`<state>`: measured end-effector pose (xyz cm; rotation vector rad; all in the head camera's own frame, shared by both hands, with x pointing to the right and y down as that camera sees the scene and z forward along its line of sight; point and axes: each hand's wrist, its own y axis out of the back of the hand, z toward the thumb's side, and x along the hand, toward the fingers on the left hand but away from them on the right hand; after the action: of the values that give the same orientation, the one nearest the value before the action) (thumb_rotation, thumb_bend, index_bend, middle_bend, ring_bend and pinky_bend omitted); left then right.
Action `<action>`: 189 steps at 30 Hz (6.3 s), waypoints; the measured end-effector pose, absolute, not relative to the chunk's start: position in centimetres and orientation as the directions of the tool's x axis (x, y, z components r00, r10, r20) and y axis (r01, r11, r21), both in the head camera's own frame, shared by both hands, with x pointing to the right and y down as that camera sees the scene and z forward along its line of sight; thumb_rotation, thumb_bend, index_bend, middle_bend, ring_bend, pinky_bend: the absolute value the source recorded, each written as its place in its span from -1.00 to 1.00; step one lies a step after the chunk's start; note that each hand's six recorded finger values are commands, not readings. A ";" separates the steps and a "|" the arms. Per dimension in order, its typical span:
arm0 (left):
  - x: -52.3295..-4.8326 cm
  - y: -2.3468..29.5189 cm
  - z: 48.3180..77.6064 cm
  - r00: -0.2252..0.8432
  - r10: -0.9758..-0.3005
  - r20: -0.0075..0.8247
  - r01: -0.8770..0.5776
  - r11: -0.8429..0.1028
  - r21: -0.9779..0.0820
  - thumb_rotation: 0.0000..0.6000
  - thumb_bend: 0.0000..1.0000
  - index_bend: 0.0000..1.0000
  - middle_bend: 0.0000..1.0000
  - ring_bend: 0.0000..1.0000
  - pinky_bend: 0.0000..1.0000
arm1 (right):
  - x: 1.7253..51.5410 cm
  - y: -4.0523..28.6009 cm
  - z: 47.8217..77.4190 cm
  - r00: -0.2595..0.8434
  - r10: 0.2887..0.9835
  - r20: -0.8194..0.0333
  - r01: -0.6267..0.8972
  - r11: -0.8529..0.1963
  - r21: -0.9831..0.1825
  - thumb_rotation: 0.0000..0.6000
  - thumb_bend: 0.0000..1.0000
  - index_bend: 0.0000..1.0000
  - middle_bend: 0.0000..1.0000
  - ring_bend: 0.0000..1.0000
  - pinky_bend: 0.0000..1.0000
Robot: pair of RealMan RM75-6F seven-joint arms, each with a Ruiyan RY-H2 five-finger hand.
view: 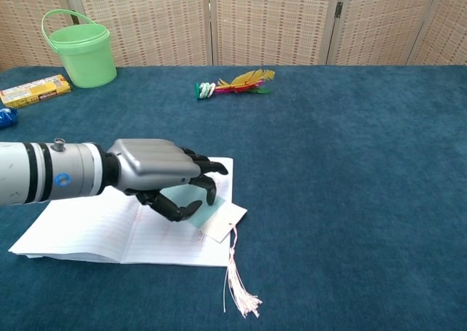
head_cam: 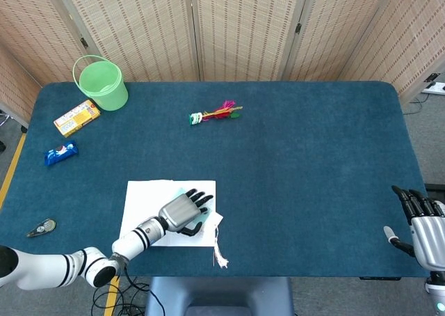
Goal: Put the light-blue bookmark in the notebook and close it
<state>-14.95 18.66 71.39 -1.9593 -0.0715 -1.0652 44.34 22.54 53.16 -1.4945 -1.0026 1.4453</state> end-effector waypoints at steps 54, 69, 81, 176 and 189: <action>-25.2 18.2 69.1 0.519 -0.407 0.752 0.449 -0.619 -0.645 -0.28 0.24 -0.41 -1.00 -1.00 -0.75 | 43.7 22.9 52.6 0.049 0.940 -0.339 0.013 -0.340 -0.940 1.00 -0.62 -0.73 -0.59 -0.69 -0.52; -24.0 17.6 70.2 0.510 -0.406 0.759 0.449 -0.627 -0.637 -0.28 0.24 -0.42 -1.00 -1.00 -0.75 | 44.0 23.0 52.5 0.040 0.940 -0.339 0.011 -0.340 -0.940 1.00 -0.62 -0.73 -0.59 -0.69 -0.52; -22.1 15.9 70.8 0.515 -0.433 0.740 0.432 -0.614 -0.660 -0.27 0.24 -0.47 -1.00 -1.00 -0.75 | 44.3 23.2 52.3 0.029 0.941 -0.338 0.010 -0.339 -0.941 1.00 -0.62 -0.73 -0.59 -0.69 -0.52; -19.6 19.8 68.9 0.595 -0.378 0.709 0.352 -0.671 -0.653 -0.27 0.24 -0.43 -1.00 -1.00 -0.75 | 45.6 23.6 52.2 0.009 0.942 -0.336 0.020 -0.336 -0.942 1.00 -0.62 -0.73 -0.59 -0.69 -0.52; -16.8 21.0 70.0 0.626 -0.344 0.700 0.349 -0.679 -0.646 -0.26 0.24 -0.44 -1.00 -1.00 -0.75 | 45.9 23.8 52.3 0.001 0.941 -0.340 0.018 -0.340 -0.940 1.00 -0.62 -0.73 -0.59 -0.69 -0.52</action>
<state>-16.80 21.00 70.05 -2.0432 -0.0040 -1.0936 45.92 23.77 52.27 -1.4734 -1.0402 1.4529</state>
